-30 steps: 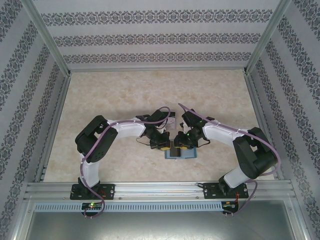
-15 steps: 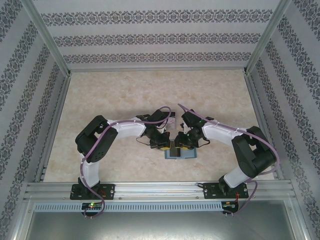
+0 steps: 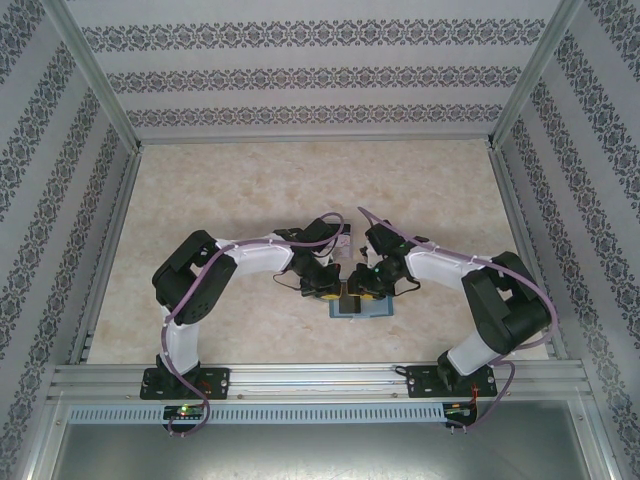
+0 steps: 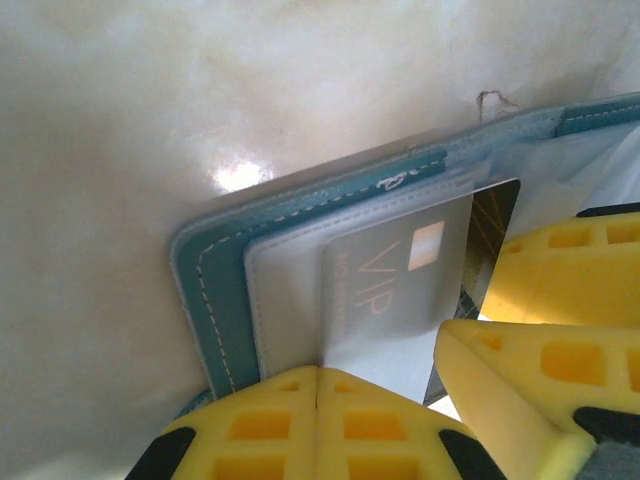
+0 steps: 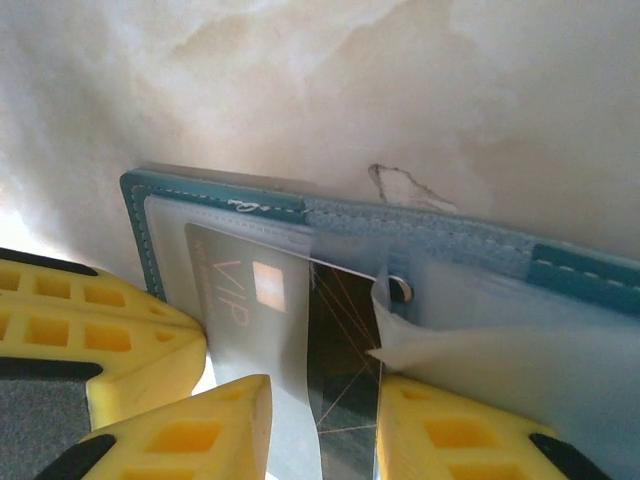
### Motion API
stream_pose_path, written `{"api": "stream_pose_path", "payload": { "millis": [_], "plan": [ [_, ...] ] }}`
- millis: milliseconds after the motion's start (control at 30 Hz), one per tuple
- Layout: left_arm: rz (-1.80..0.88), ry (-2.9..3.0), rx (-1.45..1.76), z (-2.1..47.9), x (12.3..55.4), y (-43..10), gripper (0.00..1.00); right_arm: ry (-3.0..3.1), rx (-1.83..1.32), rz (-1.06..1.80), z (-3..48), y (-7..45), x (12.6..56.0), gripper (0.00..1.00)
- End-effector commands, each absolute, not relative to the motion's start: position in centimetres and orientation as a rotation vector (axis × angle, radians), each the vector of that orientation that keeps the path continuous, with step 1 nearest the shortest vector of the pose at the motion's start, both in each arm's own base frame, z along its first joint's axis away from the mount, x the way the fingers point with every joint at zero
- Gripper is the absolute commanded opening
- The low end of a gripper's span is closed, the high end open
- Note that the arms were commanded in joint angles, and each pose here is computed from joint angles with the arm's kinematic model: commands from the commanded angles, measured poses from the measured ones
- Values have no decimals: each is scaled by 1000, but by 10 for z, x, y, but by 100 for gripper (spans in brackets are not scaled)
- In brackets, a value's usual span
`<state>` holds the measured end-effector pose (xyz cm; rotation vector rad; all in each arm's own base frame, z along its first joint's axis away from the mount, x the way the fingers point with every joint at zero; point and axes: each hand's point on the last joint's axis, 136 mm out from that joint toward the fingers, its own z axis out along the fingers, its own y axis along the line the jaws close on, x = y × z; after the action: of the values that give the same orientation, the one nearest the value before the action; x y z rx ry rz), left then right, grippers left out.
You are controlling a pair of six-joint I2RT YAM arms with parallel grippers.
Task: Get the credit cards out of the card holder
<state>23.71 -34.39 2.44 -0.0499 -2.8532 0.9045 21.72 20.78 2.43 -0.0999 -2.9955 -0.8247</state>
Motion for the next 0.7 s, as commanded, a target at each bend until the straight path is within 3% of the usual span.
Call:
{"api": "stream_pose_path", "payload": {
  "millis": [0,233,667],
  "plan": [
    [729,-2862,-42,-1,226,-327,0,-2972,-119,-947,37,212,217,30],
    [725,-2856,-50,-1,226,-328,0,-2939,-165,-1150,52,215,225,26],
    [723,-2859,-58,0,228,-329,0,-2940,-180,-1080,36,206,221,7]
  ]
}}
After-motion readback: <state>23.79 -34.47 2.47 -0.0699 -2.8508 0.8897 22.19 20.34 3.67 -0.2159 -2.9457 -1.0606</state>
